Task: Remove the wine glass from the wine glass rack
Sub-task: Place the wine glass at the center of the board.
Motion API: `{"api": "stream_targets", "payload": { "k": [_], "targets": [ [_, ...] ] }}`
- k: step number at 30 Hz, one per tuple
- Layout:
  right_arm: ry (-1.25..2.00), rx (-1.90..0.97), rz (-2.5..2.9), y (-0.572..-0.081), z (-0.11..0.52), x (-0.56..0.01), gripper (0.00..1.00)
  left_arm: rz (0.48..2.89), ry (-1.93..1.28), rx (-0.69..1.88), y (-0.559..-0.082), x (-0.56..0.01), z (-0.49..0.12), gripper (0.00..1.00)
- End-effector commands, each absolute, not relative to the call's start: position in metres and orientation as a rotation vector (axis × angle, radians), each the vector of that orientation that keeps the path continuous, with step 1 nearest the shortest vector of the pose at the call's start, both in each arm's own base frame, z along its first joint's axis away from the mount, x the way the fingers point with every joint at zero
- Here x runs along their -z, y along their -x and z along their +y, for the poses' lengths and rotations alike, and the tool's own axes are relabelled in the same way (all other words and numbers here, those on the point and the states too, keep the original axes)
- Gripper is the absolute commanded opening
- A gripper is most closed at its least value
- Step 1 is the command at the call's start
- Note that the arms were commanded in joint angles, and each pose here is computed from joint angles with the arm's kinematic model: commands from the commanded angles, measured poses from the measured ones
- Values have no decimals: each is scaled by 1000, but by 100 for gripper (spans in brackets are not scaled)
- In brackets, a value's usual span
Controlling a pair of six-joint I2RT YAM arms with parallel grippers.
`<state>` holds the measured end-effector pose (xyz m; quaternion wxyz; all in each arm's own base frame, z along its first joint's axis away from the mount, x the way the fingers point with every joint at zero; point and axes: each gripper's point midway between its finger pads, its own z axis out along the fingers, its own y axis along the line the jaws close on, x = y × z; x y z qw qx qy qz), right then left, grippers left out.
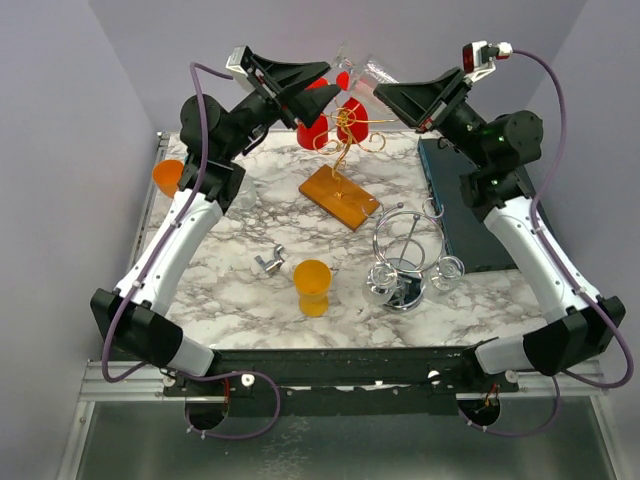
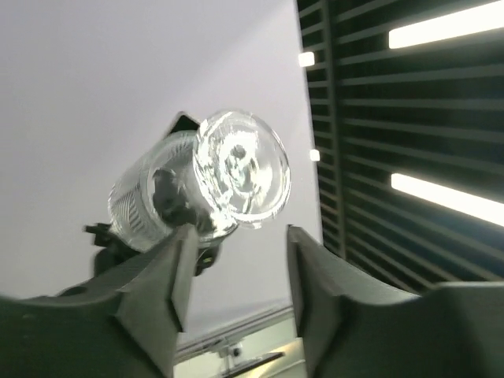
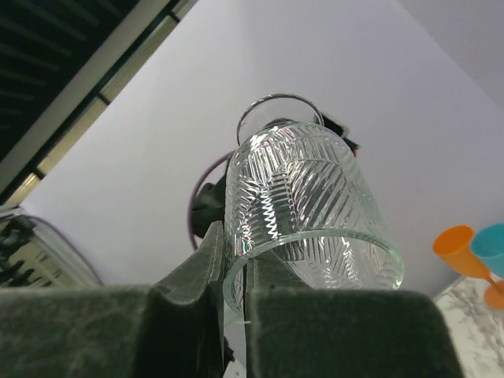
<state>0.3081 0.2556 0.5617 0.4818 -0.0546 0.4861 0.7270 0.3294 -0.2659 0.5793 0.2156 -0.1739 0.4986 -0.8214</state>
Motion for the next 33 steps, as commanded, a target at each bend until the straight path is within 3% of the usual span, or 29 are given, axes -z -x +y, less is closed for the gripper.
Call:
{"api": "stream_targets", "payload": {
  "k": [1,6,14,20,23,24,26,33],
  "targets": [
    [24,-1524,1287,-326,242,-557,0,1532,367,2039,-304,-557,-268,63],
    [-15,-1343,1430,-337,233,-548,1,1691,432,1647,-311,-511,-244,81],
    [61,-1238,1600,-342,257,-533,1,1766,476,1035,-307,-474,-173,81],
    [177,-1137,1683,-321,310,-525,1,1708,540,695,-291,-486,-111,81],
    [238,-1089,1706,-303,338,-518,0,1658,577,595,-278,-498,-85,83],
    [262,-1084,1723,-295,349,-514,1,1643,582,570,-274,-502,-78,91],
    [299,-1053,1758,-284,369,-502,1,1594,603,530,-261,-516,-62,98],
    [442,-950,1838,-243,444,-462,1,1438,578,575,-221,-572,-42,99]
  ]
}}
